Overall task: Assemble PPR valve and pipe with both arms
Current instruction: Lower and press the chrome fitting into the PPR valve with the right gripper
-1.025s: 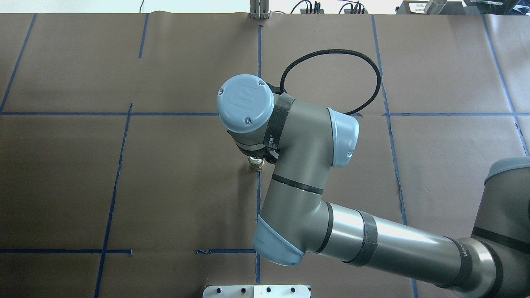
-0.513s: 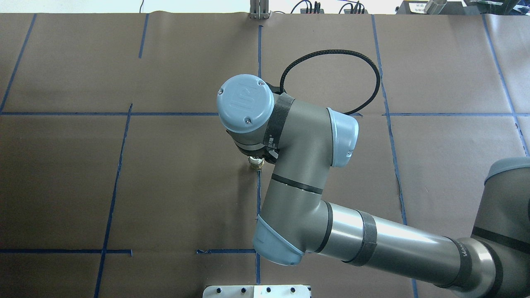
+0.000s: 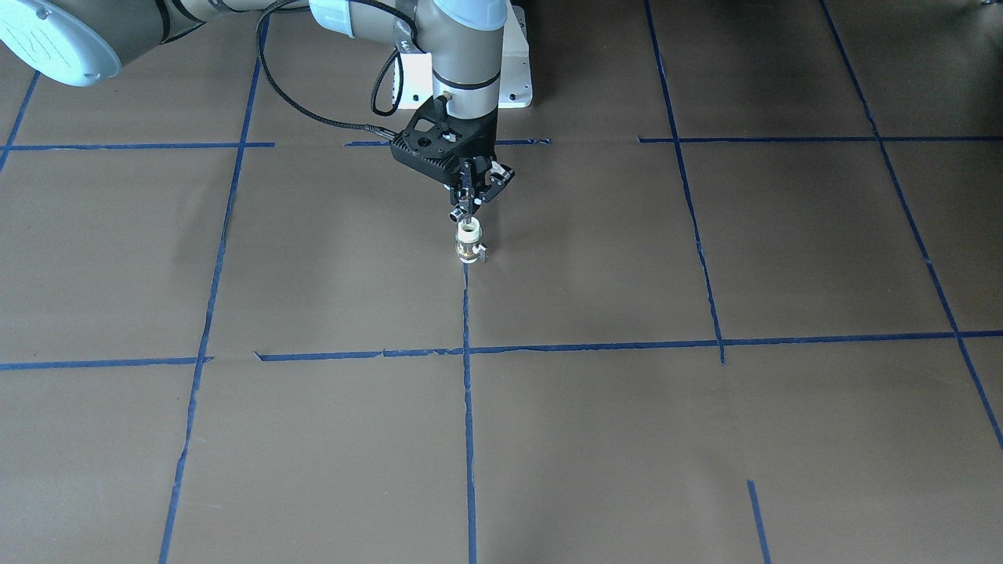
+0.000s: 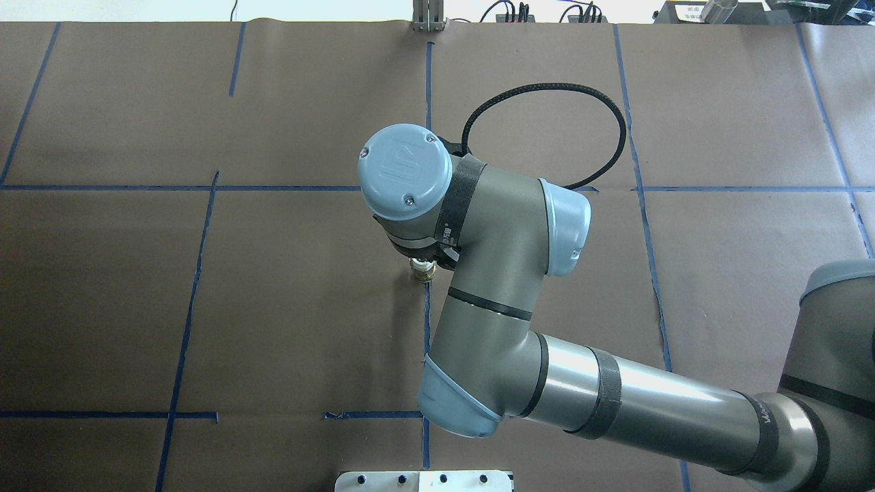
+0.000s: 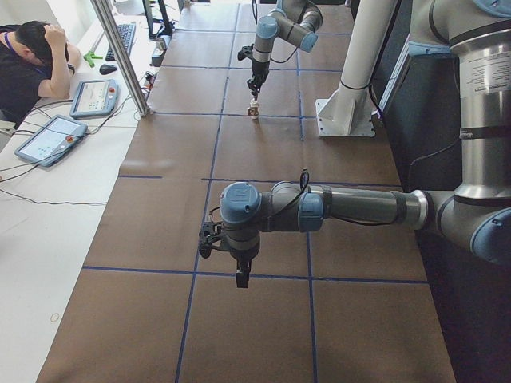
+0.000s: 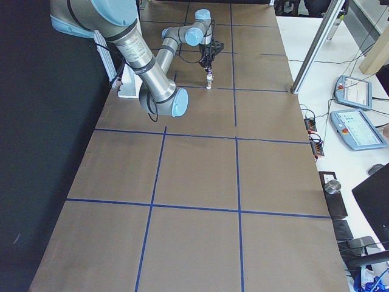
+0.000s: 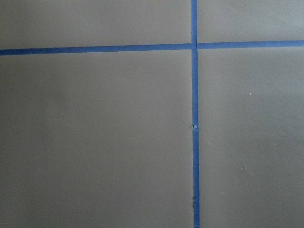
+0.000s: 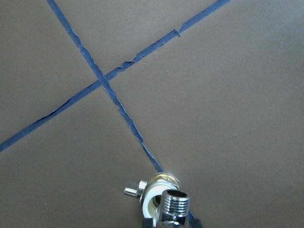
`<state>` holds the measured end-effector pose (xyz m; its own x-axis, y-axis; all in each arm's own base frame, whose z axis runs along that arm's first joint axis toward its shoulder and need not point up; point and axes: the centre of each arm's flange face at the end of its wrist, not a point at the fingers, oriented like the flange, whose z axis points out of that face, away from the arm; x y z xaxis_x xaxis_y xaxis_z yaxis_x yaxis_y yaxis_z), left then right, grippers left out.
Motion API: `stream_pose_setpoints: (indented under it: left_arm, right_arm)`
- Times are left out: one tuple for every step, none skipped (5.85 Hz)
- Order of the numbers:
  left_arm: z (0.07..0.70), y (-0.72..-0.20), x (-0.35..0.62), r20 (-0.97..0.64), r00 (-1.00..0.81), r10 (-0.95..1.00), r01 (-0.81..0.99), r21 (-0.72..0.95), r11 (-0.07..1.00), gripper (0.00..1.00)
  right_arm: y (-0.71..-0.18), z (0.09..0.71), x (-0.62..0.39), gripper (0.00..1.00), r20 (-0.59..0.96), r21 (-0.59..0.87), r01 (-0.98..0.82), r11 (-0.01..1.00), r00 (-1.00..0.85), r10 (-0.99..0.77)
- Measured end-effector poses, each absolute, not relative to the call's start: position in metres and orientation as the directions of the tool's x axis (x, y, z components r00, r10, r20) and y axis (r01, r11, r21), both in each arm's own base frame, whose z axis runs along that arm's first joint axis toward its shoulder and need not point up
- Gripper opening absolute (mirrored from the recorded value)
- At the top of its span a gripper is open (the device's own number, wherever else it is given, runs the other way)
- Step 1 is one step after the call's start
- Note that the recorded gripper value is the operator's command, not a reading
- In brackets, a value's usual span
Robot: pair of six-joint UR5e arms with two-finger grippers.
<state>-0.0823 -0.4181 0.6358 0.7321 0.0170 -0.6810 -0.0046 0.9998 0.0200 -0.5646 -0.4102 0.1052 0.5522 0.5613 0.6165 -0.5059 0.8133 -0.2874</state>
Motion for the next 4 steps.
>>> stream_pose_setpoints:
  left_arm:
    - [0.6356, -0.4181, -0.0823, -0.681, 0.732, 0.017, -0.005, 0.02, 1.0, 1.0]
    - [0.6355, -0.4181, -0.0823, -0.681, 0.732, 0.017, -0.005, 0.021, 1.0, 1.0]
    - [0.6355, -0.4181, -0.0823, -0.681, 0.732, 0.017, -0.005, 0.021, 1.0, 1.0]
    - [0.6354, -0.4181, -0.0823, -0.681, 0.732, 0.018, -0.005, 0.021, 1.0, 1.0]
  right_arm:
    - [-0.4108, 0.1048, -0.5653, 0.0, 0.621, -0.287, -0.505, 0.814, 0.549, 0.559]
    - [-0.4117, 0.1042, -0.5667, 0.0, 0.629, -0.287, -0.503, 0.815, 0.543, 0.557]
    - [-0.4131, 0.1059, -0.5692, 0.0, 0.63, -0.286, -0.503, 0.815, 0.542, 0.556]
    - [-0.4144, 0.1081, -0.5716, 0.0, 0.629, -0.285, -0.504, 0.815, 0.543, 0.556]
